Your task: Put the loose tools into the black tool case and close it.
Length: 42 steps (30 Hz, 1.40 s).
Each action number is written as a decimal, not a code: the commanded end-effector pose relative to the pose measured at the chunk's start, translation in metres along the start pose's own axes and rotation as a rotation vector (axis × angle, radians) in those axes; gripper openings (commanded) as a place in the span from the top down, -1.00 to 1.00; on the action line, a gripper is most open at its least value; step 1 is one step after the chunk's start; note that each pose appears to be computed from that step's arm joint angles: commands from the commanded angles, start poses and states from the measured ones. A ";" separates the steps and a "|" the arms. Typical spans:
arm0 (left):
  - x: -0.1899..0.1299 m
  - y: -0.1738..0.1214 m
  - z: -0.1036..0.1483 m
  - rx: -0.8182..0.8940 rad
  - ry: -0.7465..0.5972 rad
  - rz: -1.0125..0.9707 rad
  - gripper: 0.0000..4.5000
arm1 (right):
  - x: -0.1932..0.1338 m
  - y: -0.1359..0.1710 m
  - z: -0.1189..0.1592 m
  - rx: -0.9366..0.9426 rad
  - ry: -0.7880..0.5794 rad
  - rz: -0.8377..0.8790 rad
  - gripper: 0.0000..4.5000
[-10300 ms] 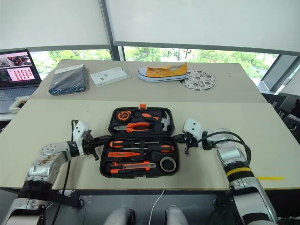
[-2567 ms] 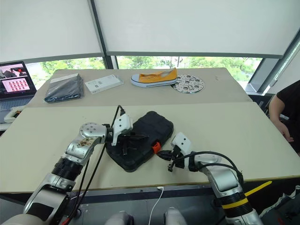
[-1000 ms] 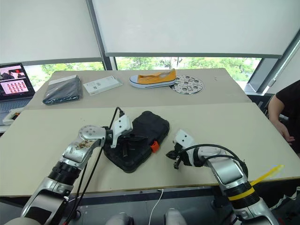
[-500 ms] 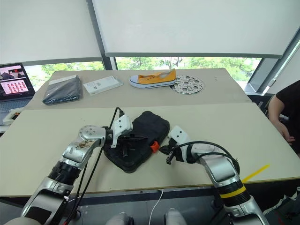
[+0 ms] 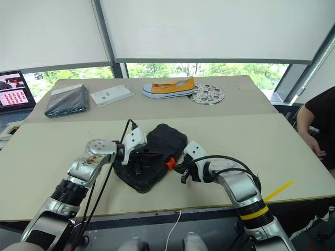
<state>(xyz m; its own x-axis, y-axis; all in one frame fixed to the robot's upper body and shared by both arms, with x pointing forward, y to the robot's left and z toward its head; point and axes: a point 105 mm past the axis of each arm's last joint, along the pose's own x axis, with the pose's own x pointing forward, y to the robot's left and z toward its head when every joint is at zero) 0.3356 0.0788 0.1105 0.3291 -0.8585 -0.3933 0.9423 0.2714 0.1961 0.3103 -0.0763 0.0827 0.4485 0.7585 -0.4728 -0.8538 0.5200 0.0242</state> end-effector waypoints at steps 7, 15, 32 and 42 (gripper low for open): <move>0.002 -0.036 -0.092 -0.258 0.315 -0.080 0.99 | 0.005 0.007 0.049 -0.049 -0.149 0.028 1.00; 0.004 -0.039 -0.093 -0.267 0.313 -0.085 0.99 | 0.008 0.013 0.055 -0.037 -0.129 0.048 1.00; 0.003 -0.035 -0.091 -0.255 0.299 -0.082 0.99 | -0.016 0.012 0.027 -0.023 -0.051 0.034 1.00; 0.002 -0.034 -0.091 -0.259 0.297 -0.073 0.99 | -0.002 0.021 0.030 0.019 -0.075 0.088 1.00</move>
<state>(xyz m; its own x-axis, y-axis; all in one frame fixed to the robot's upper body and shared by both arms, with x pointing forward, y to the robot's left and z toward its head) 0.3339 0.0818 0.1097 0.3239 -0.8564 -0.4021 0.9454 0.2765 0.1725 0.3002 -0.0717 0.0972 0.4202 0.7853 -0.4547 -0.8598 0.5048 0.0773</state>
